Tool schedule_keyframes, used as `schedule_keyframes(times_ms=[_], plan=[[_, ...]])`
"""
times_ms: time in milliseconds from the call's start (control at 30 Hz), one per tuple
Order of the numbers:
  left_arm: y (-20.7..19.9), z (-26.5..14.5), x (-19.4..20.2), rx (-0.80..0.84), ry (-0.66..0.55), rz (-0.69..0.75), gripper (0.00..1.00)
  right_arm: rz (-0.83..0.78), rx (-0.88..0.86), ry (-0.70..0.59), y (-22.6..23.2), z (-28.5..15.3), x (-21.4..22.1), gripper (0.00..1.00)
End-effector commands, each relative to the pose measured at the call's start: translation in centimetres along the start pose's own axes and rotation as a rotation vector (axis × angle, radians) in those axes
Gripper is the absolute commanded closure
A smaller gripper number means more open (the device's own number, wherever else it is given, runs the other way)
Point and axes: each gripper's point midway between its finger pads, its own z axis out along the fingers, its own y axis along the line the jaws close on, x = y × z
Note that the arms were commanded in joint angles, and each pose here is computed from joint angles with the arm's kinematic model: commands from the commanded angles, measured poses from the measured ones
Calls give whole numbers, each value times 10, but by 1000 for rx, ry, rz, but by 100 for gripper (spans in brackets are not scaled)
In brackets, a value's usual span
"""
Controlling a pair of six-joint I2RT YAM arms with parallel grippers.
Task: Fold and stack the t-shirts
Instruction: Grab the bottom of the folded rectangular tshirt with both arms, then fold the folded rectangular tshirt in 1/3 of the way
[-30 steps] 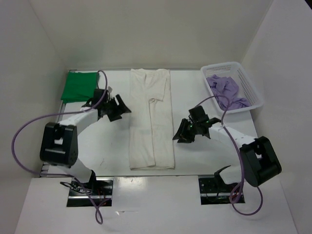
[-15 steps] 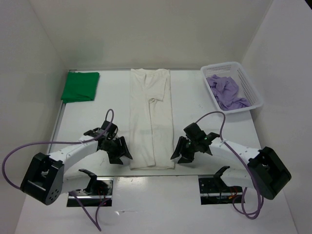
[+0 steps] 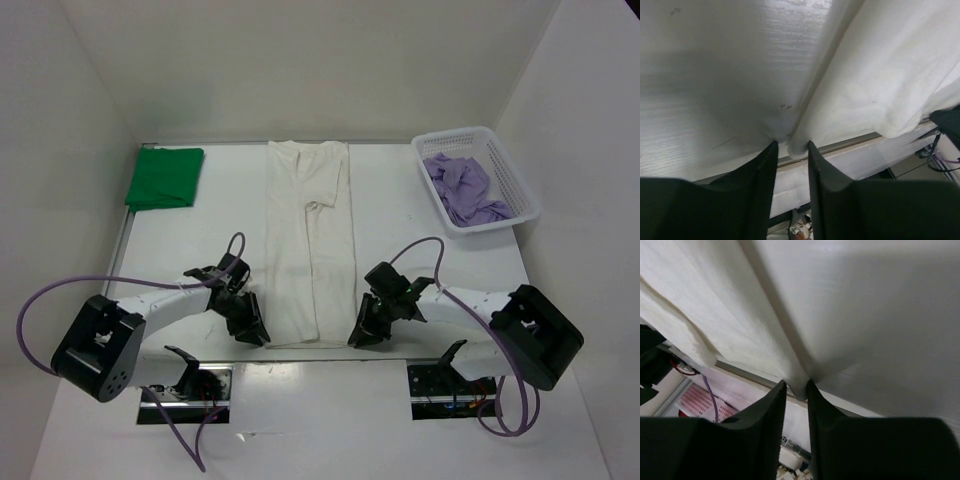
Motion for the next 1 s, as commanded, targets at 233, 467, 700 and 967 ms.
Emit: schedule_keyframes(times_ms=[233, 467, 700, 967], plan=[[-22, -17, 8, 78, 38, 54, 98, -78, -23, -94, 33, -27, -15, 100], [-90, -68, -66, 248, -146, 57, 100, -126, -109, -269, 73, -83, -100, 100], [-117, -108, -195, 338, -373, 4, 100, -181, -122, -440, 122, -110, -229, 100], [-141, -103, -301, 319, -467, 3, 100, -211, -79, -510, 146, -98, -332, 100]])
